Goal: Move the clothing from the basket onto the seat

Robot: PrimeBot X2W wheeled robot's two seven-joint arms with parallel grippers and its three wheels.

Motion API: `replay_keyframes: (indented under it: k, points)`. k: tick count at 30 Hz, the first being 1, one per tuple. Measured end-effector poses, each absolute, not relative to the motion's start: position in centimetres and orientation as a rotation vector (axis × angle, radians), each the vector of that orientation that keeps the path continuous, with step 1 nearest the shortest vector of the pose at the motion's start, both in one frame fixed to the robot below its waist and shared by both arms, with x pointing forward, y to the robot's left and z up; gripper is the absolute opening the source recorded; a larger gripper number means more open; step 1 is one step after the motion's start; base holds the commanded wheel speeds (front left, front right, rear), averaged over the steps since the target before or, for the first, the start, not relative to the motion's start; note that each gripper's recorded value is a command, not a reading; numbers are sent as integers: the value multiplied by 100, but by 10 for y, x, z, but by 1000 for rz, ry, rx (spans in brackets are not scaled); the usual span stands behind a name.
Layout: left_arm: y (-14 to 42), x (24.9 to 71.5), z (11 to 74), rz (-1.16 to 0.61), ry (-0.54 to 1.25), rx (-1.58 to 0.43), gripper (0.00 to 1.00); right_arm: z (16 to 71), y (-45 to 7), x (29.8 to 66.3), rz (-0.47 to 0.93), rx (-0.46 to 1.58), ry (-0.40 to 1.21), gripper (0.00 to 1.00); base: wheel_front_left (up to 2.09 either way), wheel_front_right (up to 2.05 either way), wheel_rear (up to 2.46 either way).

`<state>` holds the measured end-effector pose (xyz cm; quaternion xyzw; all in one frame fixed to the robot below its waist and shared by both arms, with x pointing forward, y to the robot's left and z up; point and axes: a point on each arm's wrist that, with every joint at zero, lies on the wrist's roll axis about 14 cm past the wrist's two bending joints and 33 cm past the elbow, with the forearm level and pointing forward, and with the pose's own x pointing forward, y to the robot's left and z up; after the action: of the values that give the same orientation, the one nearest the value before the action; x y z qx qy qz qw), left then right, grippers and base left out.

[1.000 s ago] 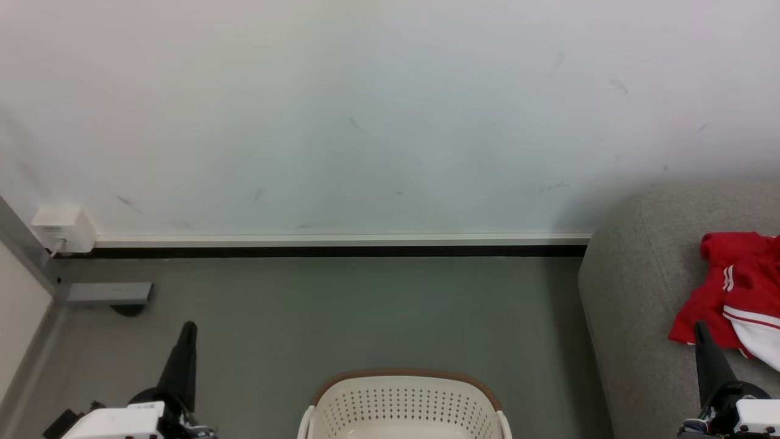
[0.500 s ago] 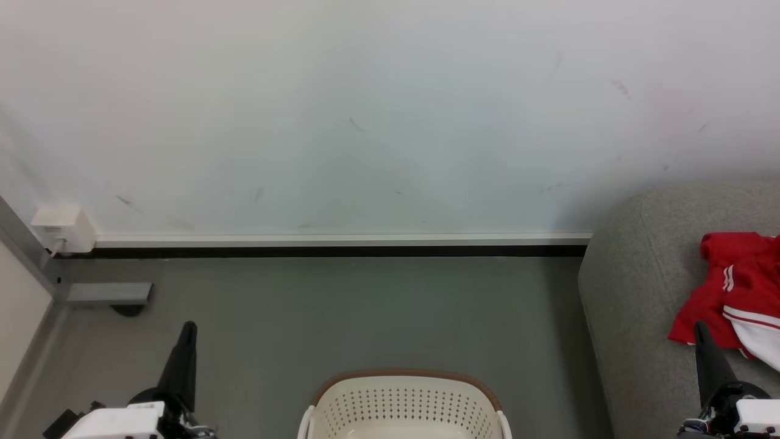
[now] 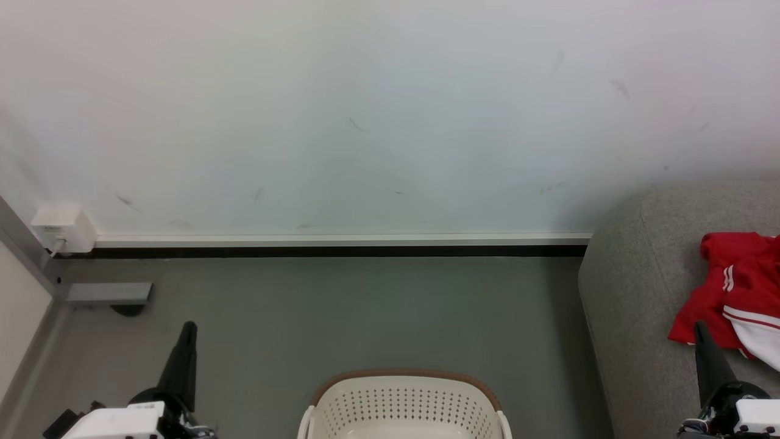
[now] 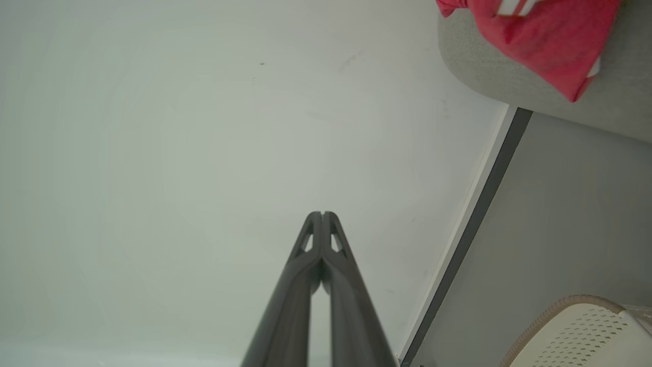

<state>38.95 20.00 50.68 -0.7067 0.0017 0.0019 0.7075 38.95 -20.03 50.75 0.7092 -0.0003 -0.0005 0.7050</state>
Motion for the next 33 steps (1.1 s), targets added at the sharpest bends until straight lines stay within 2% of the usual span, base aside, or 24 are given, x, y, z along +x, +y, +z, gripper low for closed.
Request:
replay_keyframes:
  k: [33]
  points:
    - [200, 390, 507, 4, 4, -1570, 0, 508, -200, 390, 0, 1577, 0, 0, 0, 0, 0]
